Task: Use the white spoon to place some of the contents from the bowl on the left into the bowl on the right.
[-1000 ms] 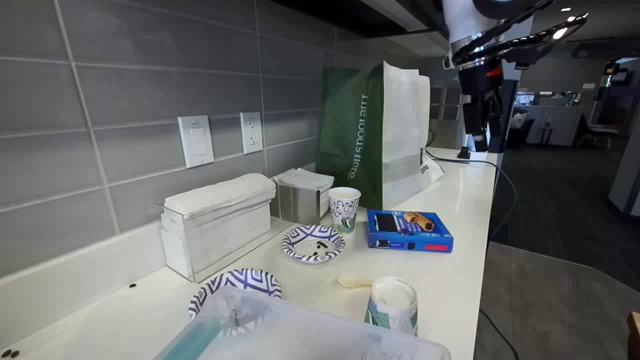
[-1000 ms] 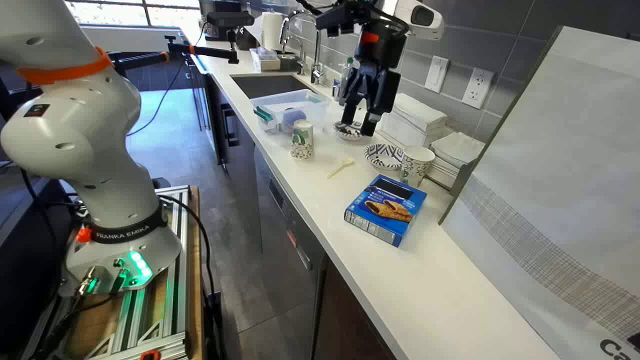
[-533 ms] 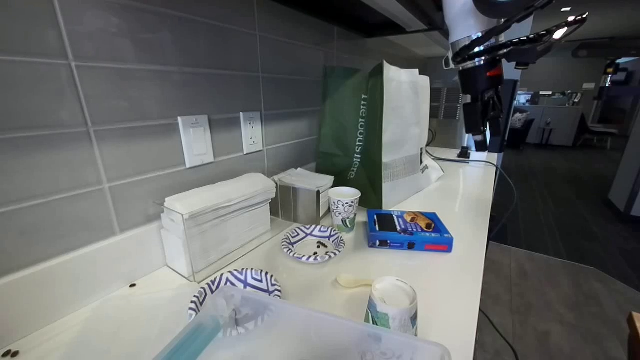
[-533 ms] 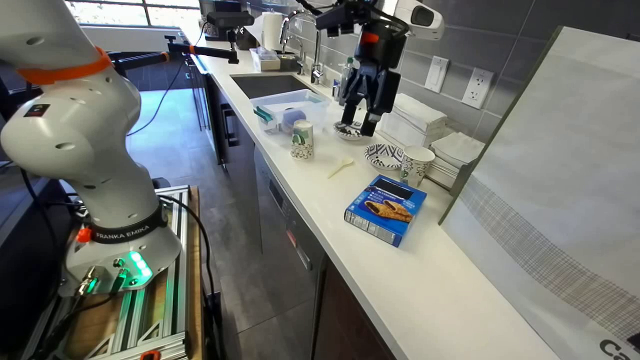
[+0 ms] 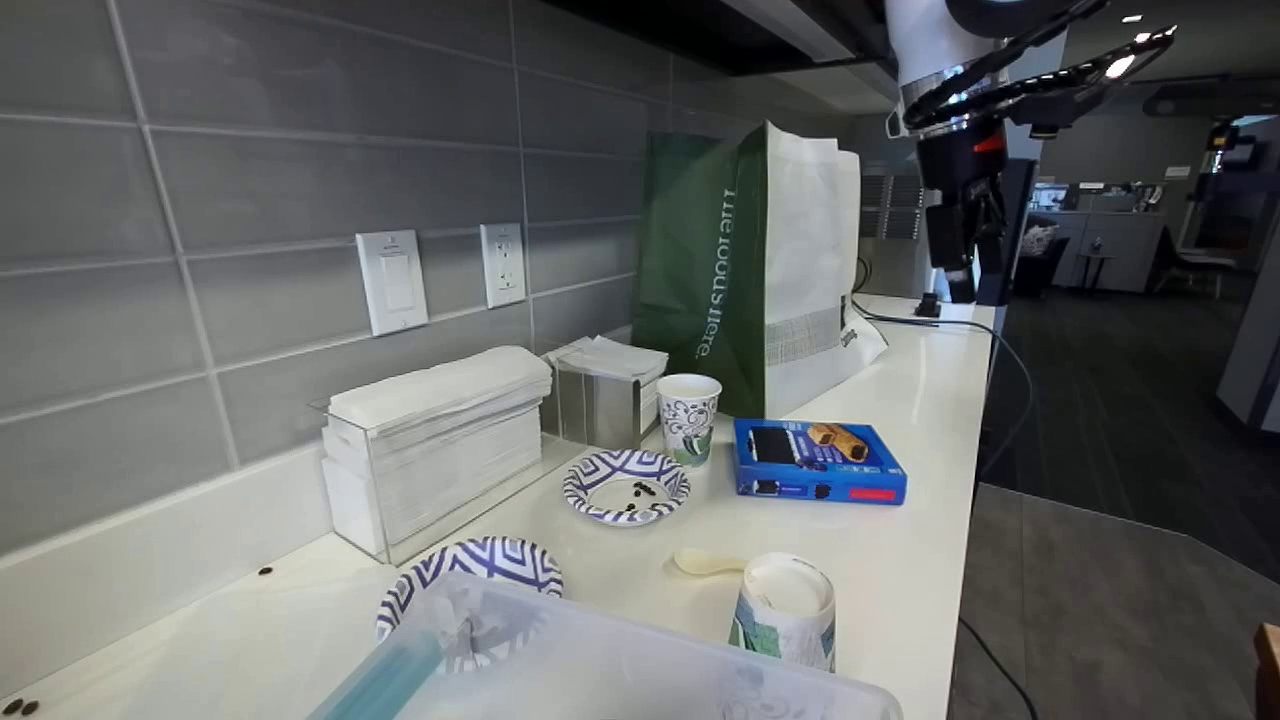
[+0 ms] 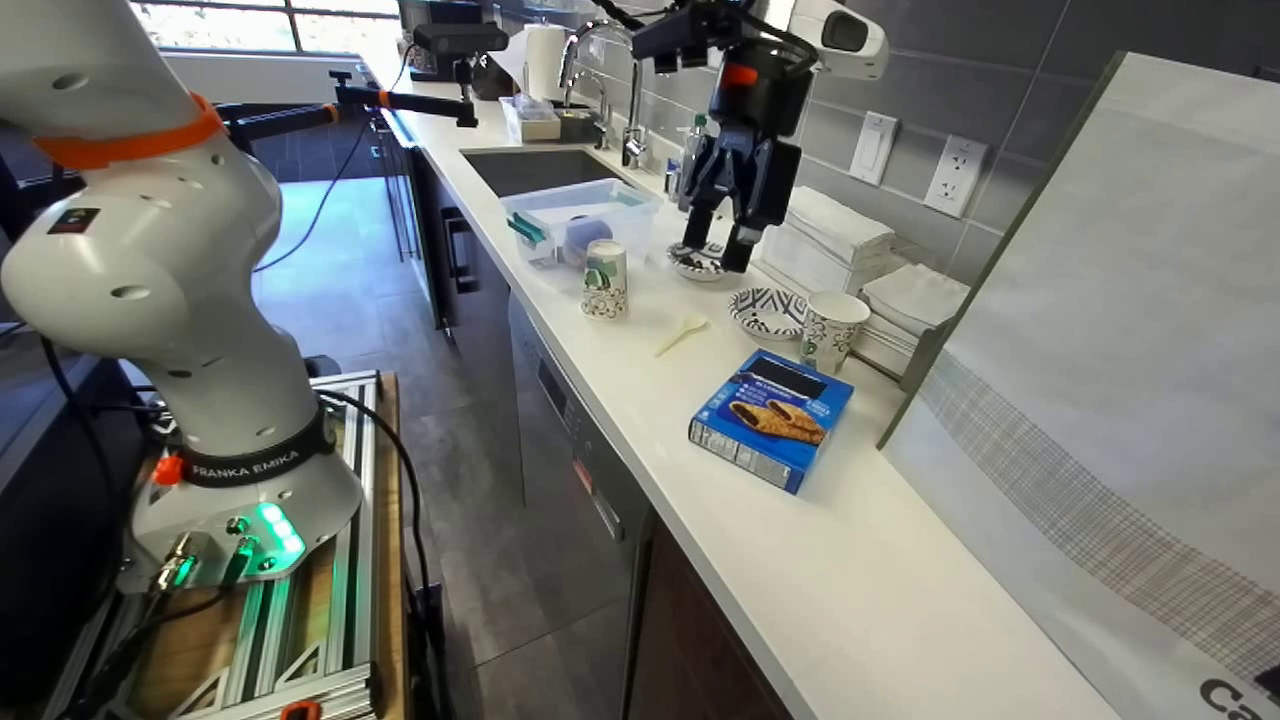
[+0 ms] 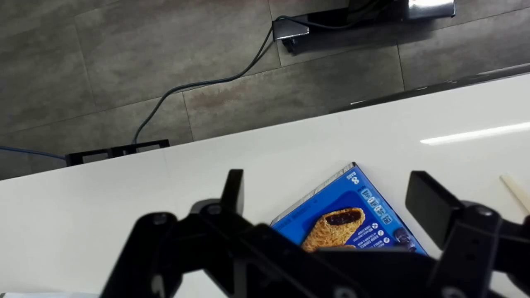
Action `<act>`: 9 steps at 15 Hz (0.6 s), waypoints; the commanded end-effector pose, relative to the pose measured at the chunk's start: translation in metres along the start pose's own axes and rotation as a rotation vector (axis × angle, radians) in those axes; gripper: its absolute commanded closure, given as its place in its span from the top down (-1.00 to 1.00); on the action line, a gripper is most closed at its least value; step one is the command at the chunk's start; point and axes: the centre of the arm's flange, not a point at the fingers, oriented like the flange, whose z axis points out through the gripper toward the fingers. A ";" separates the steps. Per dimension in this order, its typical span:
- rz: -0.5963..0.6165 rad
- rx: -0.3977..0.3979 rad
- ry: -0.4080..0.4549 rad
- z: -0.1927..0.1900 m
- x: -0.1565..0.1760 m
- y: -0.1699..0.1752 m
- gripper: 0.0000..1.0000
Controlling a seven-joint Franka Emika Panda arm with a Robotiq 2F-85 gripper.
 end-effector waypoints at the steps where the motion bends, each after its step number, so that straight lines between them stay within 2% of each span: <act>1: -0.018 -0.032 0.021 0.001 0.012 -0.016 1.00; 6: -0.186 -0.104 0.042 0.014 0.041 -0.087 1.00; 9: -0.312 -0.135 0.113 0.024 0.057 -0.127 1.00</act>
